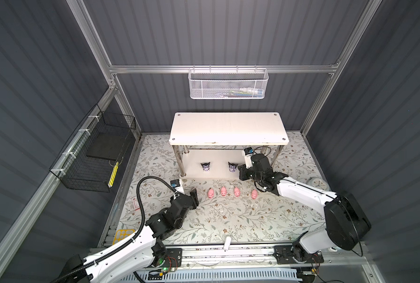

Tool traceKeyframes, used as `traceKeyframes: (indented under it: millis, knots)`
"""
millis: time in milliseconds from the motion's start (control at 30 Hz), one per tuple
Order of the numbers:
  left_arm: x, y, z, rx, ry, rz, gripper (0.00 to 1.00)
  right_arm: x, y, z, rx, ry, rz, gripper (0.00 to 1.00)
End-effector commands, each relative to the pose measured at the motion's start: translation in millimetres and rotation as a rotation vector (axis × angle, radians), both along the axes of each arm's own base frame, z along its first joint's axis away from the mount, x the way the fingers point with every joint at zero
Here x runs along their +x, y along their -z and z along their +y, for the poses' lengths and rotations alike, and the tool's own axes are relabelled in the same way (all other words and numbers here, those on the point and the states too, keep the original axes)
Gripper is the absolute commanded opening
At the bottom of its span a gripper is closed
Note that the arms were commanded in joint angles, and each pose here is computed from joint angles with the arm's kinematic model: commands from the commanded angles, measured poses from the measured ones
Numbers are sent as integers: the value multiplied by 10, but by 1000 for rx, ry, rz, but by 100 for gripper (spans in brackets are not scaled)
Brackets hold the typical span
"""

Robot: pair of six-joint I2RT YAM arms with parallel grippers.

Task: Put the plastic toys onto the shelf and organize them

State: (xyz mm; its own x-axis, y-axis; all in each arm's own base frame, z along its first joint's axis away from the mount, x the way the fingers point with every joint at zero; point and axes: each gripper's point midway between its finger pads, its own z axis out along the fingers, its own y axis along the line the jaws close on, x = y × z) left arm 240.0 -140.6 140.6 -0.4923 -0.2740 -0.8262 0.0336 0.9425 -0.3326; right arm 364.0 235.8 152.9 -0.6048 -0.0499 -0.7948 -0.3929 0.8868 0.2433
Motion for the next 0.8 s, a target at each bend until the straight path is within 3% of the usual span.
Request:
traceKeyframes:
  millis: [0,300,467,767]
  knots:
    - [7,-14,24,-7,-14,-13,70,-118,-78,5,11,-19,-2,0]
    - [28,-43,-2,-4,-9,-20,70,-573,-63,57,-54,-38,-15,0]
    - [61,-100,-23,13,-5,-34,72,-984,-59,-7,-65,-1,-25,8]
    - [153,-147,-110,30,-1,-55,80,-1481,282,-625,-59,216,67,43]
